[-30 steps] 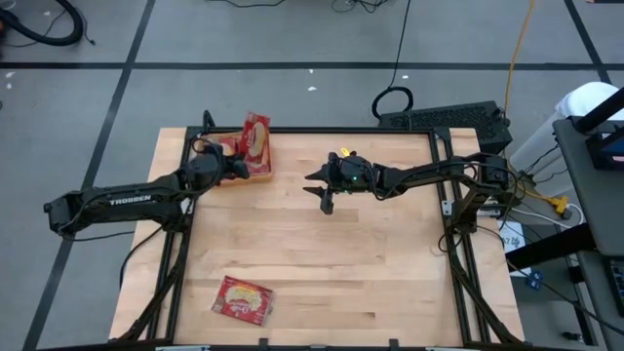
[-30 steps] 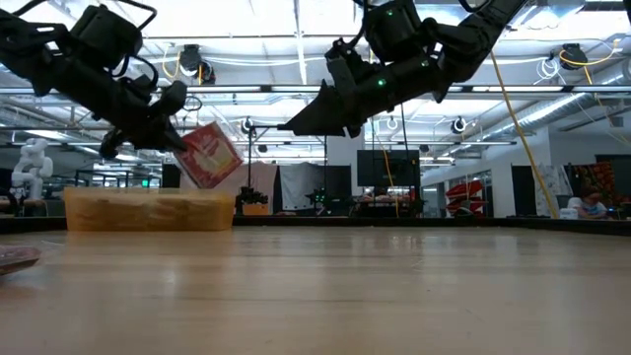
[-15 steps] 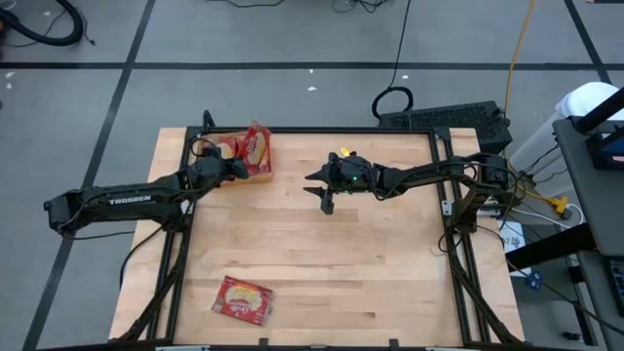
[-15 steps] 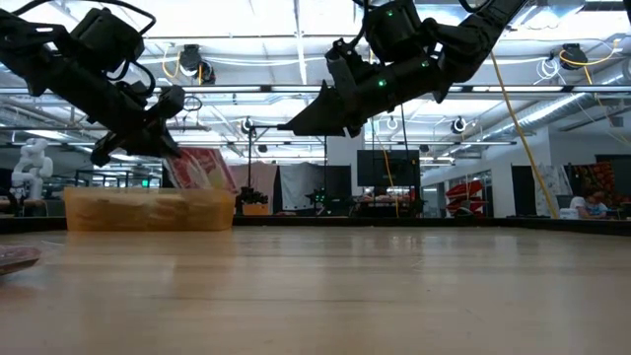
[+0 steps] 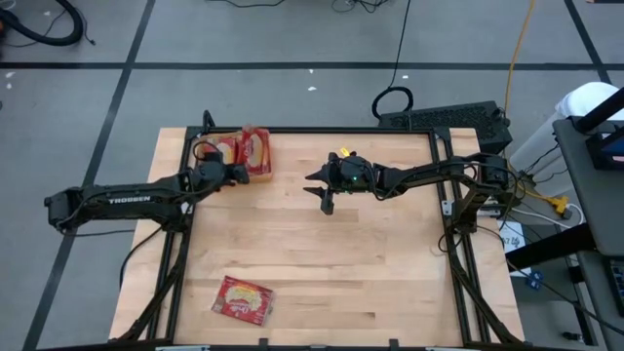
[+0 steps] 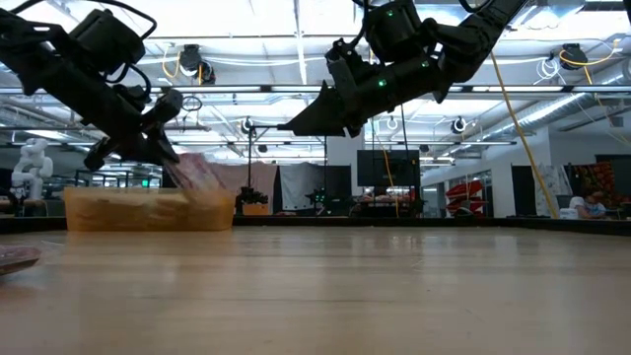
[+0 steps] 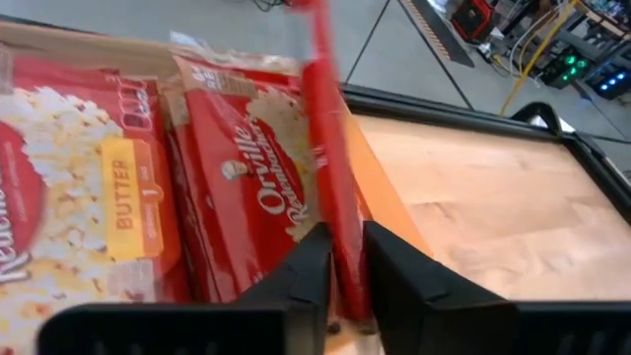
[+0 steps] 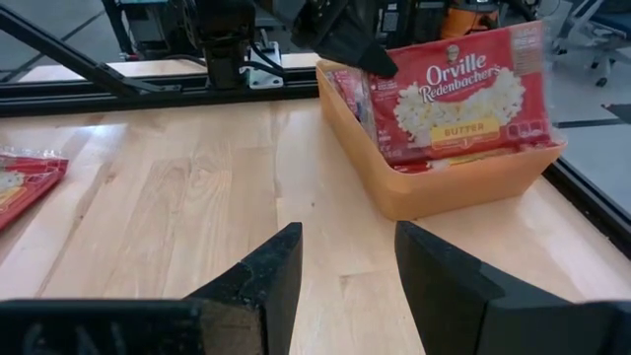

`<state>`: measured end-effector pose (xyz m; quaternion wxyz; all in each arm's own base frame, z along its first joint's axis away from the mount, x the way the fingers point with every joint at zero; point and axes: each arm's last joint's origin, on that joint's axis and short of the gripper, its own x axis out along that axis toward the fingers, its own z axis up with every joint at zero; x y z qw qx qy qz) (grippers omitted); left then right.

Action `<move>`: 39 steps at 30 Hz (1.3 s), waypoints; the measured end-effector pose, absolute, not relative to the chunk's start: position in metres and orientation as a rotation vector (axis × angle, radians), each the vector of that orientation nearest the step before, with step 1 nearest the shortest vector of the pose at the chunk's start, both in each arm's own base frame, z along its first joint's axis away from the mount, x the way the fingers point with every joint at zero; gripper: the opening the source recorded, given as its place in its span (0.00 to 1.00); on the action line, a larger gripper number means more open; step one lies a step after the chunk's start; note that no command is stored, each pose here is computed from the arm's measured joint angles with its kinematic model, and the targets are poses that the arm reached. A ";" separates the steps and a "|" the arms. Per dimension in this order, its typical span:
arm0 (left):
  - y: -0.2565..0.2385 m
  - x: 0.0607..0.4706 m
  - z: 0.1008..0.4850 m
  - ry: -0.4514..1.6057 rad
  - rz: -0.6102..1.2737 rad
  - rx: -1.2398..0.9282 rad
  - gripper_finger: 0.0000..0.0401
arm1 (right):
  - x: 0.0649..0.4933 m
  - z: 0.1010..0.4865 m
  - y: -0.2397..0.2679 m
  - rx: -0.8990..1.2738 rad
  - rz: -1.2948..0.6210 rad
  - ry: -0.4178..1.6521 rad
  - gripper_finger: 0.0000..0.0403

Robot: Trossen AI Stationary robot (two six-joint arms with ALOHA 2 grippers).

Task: Sort popcorn bags into baskets
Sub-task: Put the red popcorn bag into the orange bin

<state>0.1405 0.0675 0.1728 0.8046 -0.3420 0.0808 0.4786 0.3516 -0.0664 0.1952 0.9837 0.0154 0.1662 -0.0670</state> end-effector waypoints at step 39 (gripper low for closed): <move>0.083 0.135 0.170 0.315 1.066 -0.484 0.54 | 0.354 0.203 -0.068 0.073 -0.220 0.241 0.39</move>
